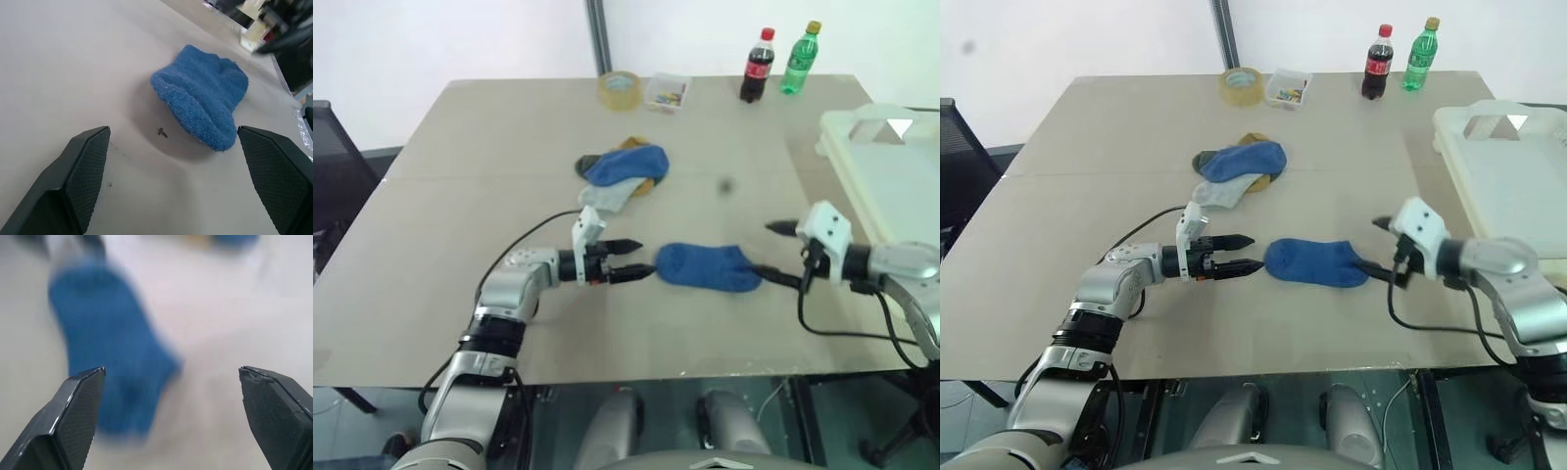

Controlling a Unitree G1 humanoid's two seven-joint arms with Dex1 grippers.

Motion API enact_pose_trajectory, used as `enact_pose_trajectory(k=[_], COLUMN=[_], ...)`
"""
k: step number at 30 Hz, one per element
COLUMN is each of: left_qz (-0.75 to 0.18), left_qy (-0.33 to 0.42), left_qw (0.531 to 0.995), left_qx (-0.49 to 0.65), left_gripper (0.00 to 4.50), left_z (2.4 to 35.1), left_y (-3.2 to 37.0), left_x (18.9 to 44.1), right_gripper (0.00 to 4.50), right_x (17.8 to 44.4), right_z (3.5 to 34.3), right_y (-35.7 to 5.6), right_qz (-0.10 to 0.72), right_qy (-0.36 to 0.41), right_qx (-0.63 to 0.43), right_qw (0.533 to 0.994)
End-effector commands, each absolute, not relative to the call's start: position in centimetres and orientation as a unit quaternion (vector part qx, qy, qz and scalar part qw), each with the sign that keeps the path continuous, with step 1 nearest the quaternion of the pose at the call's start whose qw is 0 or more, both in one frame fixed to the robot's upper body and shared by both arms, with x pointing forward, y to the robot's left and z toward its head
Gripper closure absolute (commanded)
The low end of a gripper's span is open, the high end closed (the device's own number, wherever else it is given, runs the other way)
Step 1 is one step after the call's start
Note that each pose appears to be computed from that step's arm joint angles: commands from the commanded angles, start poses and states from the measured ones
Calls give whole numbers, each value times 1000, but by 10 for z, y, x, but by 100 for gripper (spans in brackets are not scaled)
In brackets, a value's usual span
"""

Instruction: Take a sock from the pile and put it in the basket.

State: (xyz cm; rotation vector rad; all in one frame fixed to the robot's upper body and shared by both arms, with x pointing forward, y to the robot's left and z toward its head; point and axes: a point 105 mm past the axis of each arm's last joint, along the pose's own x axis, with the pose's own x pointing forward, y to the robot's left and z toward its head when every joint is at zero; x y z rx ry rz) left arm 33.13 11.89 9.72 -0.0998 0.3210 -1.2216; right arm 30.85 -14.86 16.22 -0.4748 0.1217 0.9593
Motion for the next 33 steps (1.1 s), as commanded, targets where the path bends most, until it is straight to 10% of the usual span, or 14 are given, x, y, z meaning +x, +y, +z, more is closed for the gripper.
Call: enact_pose_trajectory(k=[1, 7, 18, 33], left_qz=[-584, -599, -603, -647], left_qy=[153, 155, 144, 36], left_qw=[795, 785, 784, 749], left_qx=[-54, -46, -39, 142], left_gripper=[0, 0, 0, 0], left_z=[95, 96, 106, 126], left_y=[120, 119, 117, 71], left_x=[328, 327, 323, 320], right_gripper=[2, 2, 2, 2], right_x=[314, 354, 334, 333], right_z=[144, 128, 103, 173], right_y=[-124, -88, -44, -131], right_qz=[467, 440, 531, 403], right_qy=[68, 55, 63, 41], right_qx=[-248, -272, -280, -256], right_qw=[846, 854, 797, 878])
